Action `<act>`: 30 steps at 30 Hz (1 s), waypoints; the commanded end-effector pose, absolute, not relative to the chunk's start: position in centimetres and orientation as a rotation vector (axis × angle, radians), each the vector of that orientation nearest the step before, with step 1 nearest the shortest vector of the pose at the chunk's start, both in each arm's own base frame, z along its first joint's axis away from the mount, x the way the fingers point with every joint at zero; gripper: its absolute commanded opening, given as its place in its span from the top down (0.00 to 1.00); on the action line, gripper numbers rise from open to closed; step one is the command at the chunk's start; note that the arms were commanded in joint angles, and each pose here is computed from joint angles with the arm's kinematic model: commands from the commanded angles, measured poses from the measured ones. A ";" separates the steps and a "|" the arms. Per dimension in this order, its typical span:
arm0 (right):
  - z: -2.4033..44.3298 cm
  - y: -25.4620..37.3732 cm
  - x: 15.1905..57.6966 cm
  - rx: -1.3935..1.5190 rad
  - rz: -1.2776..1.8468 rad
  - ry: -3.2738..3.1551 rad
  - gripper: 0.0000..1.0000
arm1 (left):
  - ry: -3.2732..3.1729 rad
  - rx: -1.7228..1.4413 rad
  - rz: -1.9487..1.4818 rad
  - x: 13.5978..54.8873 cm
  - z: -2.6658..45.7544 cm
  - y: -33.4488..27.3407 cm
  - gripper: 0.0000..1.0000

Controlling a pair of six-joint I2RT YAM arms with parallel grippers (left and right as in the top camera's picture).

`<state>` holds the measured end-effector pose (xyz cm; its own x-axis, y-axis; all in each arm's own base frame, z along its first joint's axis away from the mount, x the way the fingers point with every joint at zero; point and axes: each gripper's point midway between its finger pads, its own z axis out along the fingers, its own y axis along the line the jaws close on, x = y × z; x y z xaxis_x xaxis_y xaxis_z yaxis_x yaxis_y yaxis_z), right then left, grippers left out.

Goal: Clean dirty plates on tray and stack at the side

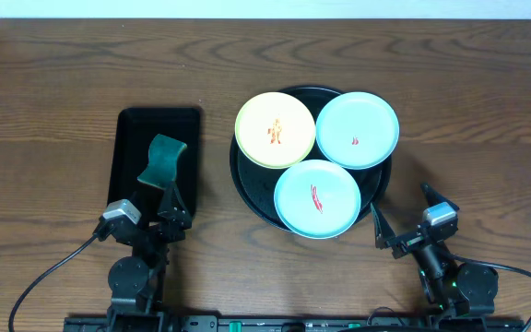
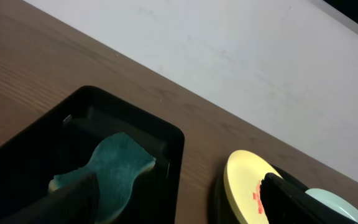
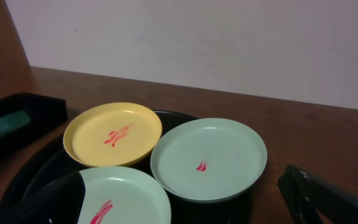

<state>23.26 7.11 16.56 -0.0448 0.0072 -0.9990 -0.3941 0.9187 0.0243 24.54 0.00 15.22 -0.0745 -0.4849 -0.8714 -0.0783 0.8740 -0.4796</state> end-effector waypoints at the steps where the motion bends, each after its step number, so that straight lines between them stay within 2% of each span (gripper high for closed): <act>1: 16.4 7.0 23.3 -0.317 0.317 1.594 0.01 | 1.677 -0.473 -0.298 24.4 13.5 0.6 0.16; 18: 14.9 5.7 24.2 -0.112 0.381 1.738 0.01 | 1.754 -0.481 -0.324 23.9 14.5 0.1 0.16; 30: 17.0 5.2 26.3 -0.080 0.348 1.977 0.01 | 2.071 -0.527 -0.252 24.9 17.1 -0.3 0.17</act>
